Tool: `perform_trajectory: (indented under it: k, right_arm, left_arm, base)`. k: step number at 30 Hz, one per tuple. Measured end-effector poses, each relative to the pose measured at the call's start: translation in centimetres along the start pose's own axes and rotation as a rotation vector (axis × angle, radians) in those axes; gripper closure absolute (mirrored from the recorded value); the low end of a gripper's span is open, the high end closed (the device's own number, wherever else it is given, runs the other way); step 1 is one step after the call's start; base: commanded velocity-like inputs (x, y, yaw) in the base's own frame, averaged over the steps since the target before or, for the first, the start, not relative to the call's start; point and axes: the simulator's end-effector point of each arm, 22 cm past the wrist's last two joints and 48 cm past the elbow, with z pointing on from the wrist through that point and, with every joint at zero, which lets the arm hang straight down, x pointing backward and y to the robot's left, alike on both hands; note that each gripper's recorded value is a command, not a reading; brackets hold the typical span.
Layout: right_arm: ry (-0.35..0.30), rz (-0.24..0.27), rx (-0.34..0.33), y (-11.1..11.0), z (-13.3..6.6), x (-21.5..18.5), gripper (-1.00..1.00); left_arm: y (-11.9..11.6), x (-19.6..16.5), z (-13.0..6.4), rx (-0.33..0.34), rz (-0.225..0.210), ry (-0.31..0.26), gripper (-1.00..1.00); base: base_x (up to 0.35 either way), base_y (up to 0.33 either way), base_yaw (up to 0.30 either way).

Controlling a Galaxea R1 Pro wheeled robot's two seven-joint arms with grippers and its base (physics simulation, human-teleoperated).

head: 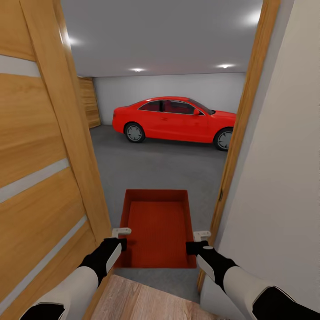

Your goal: Move the two storage containers from the living room to the garage. In the garage, place one container on the floor and stack the other container on top of it (either order is fine).

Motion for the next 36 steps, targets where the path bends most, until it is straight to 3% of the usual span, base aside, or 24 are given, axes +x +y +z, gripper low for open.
perform_trajectory:
  k: [11,22,36]
  right_arm:
    - [0.006,0.000,0.000,0.04,0.03,0.28,1.00]
    - [0.006,0.000,0.000,0.05,0.03,0.29,1.00]
    - [0.005,0.000,0.000,0.03,0.01,0.25,1.00]
  left_arm:
    - [0.03,0.29,0.09,0.000,0.001,0.006,1.00]
    - [0.04,0.30,0.09,0.000,0.001,0.007,1.00]
    - [0.03,0.24,0.05,-0.001,0.001,0.005,1.00]
  base:
    - [0.067,0.072,-0.223]
    - [0.005,0.011,-0.012]
    - [0.097,0.214,0.000]
